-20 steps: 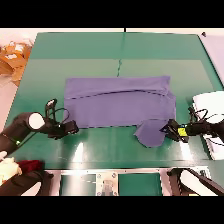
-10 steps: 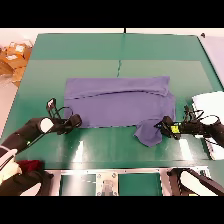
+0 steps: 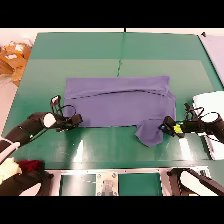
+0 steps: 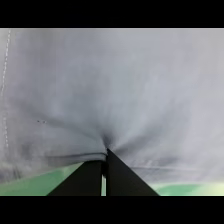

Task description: Fold the shirts.

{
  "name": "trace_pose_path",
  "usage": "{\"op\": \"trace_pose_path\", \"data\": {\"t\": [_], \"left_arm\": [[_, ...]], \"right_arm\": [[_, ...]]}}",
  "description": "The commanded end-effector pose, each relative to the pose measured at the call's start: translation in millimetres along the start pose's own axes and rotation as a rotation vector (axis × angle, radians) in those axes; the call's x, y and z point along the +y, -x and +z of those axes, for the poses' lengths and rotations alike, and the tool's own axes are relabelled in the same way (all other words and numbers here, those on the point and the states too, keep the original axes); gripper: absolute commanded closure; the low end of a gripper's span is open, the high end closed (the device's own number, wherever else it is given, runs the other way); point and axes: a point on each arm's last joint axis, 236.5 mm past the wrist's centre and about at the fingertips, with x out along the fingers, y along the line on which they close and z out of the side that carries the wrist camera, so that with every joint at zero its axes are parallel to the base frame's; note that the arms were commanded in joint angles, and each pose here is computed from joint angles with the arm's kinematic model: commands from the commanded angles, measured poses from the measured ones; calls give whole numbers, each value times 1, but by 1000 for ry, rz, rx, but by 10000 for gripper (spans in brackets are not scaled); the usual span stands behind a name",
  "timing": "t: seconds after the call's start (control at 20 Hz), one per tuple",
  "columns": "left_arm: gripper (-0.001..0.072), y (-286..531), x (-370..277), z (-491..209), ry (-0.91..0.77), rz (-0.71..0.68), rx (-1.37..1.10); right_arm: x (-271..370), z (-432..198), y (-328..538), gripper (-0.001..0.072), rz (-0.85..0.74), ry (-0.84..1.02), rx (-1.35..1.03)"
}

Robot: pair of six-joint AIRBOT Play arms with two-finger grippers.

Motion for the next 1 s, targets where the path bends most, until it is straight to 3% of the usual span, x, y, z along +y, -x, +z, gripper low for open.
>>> {"op": "trace_pose_path", "data": {"t": [0.0, 0.35, 0.4, 0.45, 0.7, 0.85, 0.95], "left_arm": [[685, 3, 6, -4, -47, 39, 31], [685, 4, 10, -11, -90, 51, 61], [685, 4, 10, -11, -90, 51, 62], [685, 4, 10, -11, -95, 52, 62], [686, 14, 23, -17, -208, 128, 129], [686, 37, 43, -7, -306, 263, 162], [685, 41, 44, -5, -354, 276, 172]], "right_arm": [[3, -18, 9, 521, -5, 27, 93], [3, -33, 11, 518, -5, 28, 154], [3, -33, 11, 546, -5, 28, 155], [3, -33, 11, 694, -5, 28, 155], [2, -39, 13, 689, -10, 34, 175], [-17, -47, 28, 689, -109, 15, 167], [-32, -47, 42, 689, -191, 20, 128]]}}
